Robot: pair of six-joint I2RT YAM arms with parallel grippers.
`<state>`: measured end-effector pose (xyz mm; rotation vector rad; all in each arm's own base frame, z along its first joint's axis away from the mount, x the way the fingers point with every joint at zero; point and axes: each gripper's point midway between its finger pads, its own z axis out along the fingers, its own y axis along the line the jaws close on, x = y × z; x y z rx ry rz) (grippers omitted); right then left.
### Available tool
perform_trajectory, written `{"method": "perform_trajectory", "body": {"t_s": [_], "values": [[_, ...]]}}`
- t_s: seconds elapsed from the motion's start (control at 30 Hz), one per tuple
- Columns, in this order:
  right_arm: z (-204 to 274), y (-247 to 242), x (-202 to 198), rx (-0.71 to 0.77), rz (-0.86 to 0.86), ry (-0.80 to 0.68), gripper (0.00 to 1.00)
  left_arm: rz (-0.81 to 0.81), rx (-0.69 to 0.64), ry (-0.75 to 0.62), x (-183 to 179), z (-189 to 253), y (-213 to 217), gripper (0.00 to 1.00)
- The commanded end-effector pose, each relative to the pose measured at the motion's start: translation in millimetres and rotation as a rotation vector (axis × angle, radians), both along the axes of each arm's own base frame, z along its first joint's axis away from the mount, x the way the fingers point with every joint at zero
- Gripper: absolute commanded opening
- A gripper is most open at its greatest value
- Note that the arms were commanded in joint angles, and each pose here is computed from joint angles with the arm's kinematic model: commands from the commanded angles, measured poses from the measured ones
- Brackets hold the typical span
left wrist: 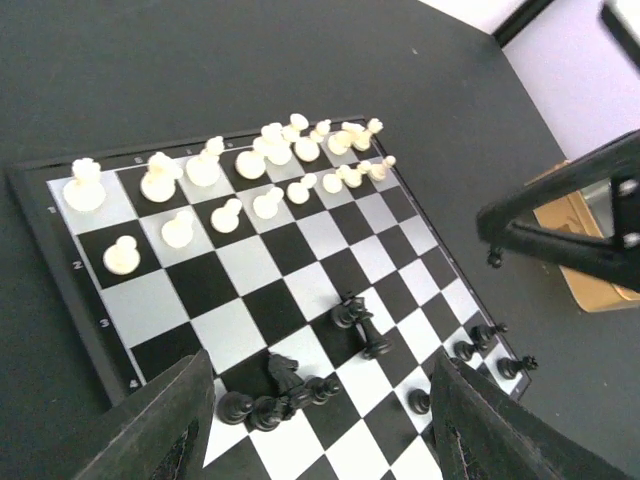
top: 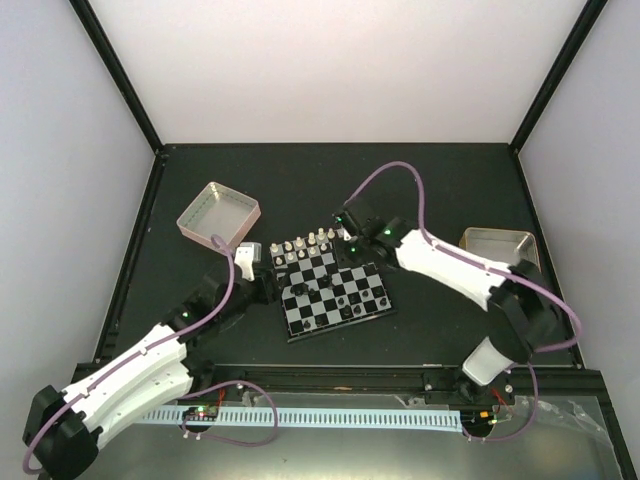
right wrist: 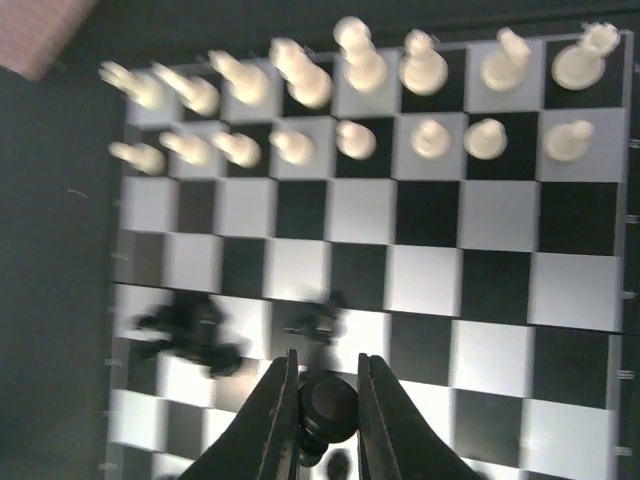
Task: Set up the chess pieces on the board
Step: Place the chess piece on the chessboard.
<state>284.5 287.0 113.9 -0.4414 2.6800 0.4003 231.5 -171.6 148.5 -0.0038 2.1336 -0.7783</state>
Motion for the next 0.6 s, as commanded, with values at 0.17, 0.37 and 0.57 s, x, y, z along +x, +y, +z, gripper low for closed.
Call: {"method": "perform_trajectory", "body": {"t_s": [0.17,0.37,0.57], "values": [[66,40,-19,0.656,-0.262,0.13,0.07,-0.168,-0.119,-0.136,-9,37,-35,0.61],[77,39,-29,0.874,-0.386,0.242,0.07,-0.216,-0.183,-0.233,-23,58,-51,0.62],[94,33,-35,1.02,-0.475,0.321,0.07,-0.239,-0.239,-0.299,-28,80,-64,0.61]]}}
